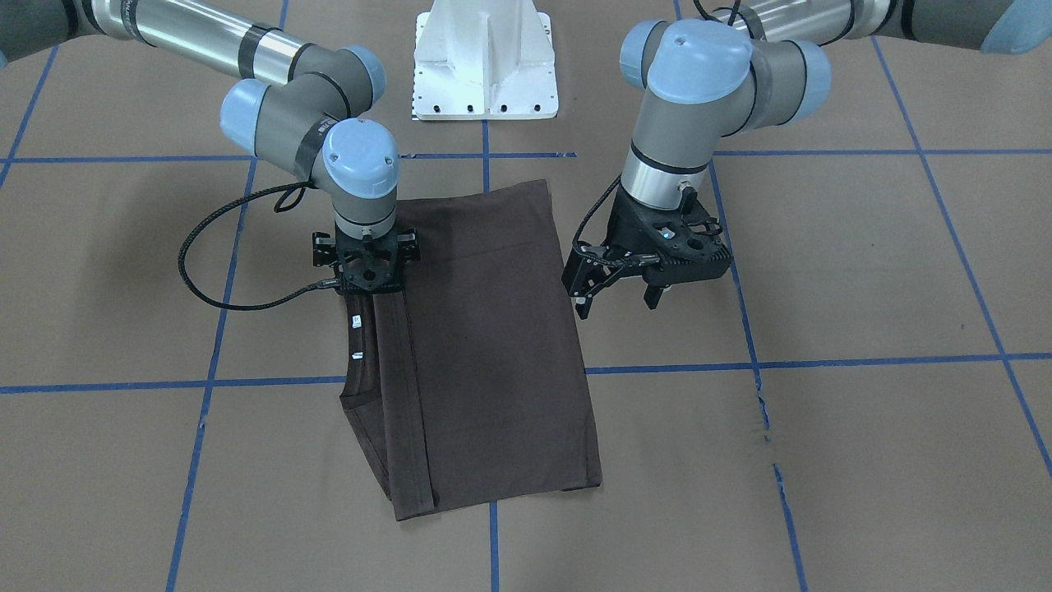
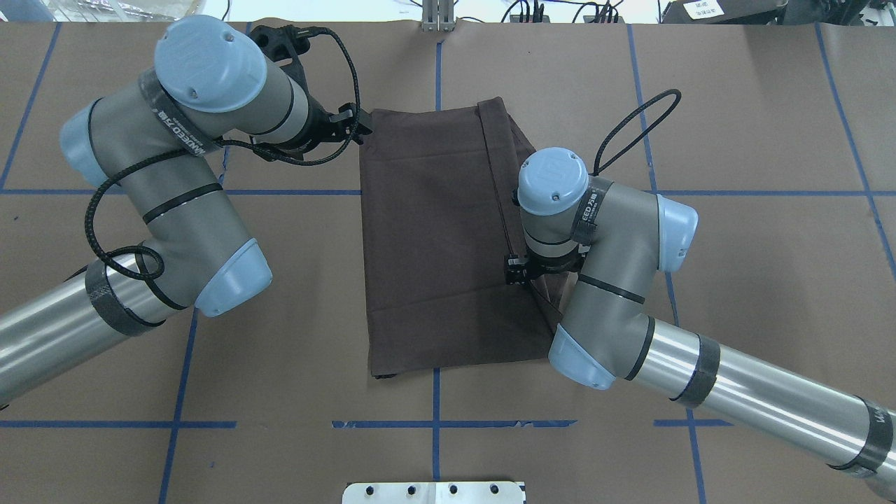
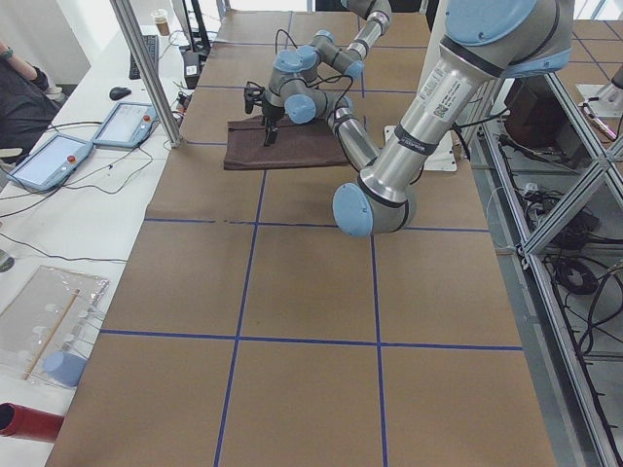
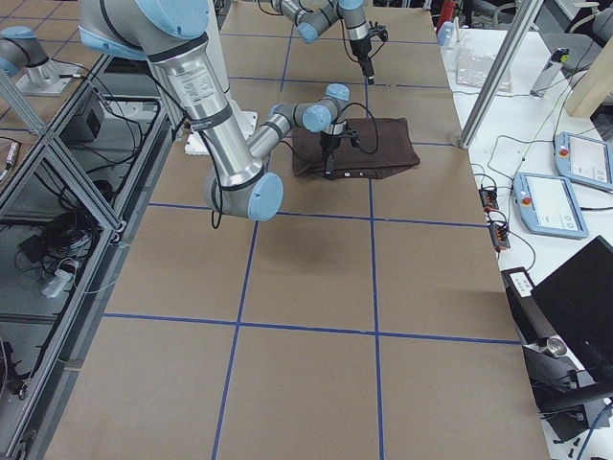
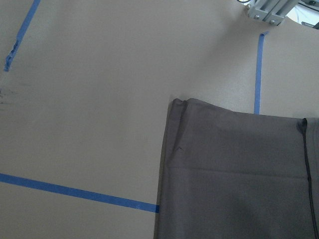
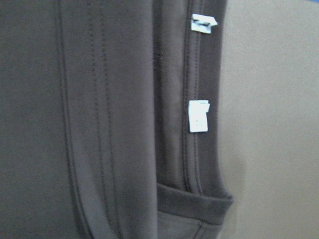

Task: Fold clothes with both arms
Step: 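Grasp the side edge with the right gripper and fold it inward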

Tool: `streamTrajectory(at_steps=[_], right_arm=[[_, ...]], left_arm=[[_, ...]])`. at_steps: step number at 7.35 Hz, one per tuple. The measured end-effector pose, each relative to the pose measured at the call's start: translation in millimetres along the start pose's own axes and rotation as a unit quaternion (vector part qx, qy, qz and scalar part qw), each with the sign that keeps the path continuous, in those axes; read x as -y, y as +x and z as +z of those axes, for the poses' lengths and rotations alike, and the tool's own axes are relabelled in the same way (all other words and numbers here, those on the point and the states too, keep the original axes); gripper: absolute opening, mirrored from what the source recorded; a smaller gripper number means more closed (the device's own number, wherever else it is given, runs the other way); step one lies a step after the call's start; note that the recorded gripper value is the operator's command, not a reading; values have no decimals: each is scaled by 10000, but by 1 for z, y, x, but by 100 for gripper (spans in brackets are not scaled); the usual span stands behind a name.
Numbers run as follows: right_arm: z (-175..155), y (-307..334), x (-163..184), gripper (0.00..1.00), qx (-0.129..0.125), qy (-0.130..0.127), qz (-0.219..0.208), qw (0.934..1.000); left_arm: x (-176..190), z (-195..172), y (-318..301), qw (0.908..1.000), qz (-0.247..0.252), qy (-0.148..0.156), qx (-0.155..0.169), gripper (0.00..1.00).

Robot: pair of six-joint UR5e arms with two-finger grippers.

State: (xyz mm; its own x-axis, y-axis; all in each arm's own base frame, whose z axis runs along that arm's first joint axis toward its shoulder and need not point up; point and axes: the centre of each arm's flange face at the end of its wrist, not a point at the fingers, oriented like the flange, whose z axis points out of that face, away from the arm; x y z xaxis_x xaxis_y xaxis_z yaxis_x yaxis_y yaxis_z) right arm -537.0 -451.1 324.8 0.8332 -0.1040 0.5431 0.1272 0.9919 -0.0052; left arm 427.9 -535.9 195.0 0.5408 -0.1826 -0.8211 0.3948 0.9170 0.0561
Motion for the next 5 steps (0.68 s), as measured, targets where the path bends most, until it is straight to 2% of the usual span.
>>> streamTrajectory(at_steps=[3, 5], right_arm=[[9, 45, 5, 100, -144, -11, 174, 9997], [10, 91, 2, 100, -238, 43, 145, 9996]], left_arm=[[0, -2, 4, 10000, 5, 0, -27, 100], [-1, -8, 6, 10000, 18, 11, -83, 100]])
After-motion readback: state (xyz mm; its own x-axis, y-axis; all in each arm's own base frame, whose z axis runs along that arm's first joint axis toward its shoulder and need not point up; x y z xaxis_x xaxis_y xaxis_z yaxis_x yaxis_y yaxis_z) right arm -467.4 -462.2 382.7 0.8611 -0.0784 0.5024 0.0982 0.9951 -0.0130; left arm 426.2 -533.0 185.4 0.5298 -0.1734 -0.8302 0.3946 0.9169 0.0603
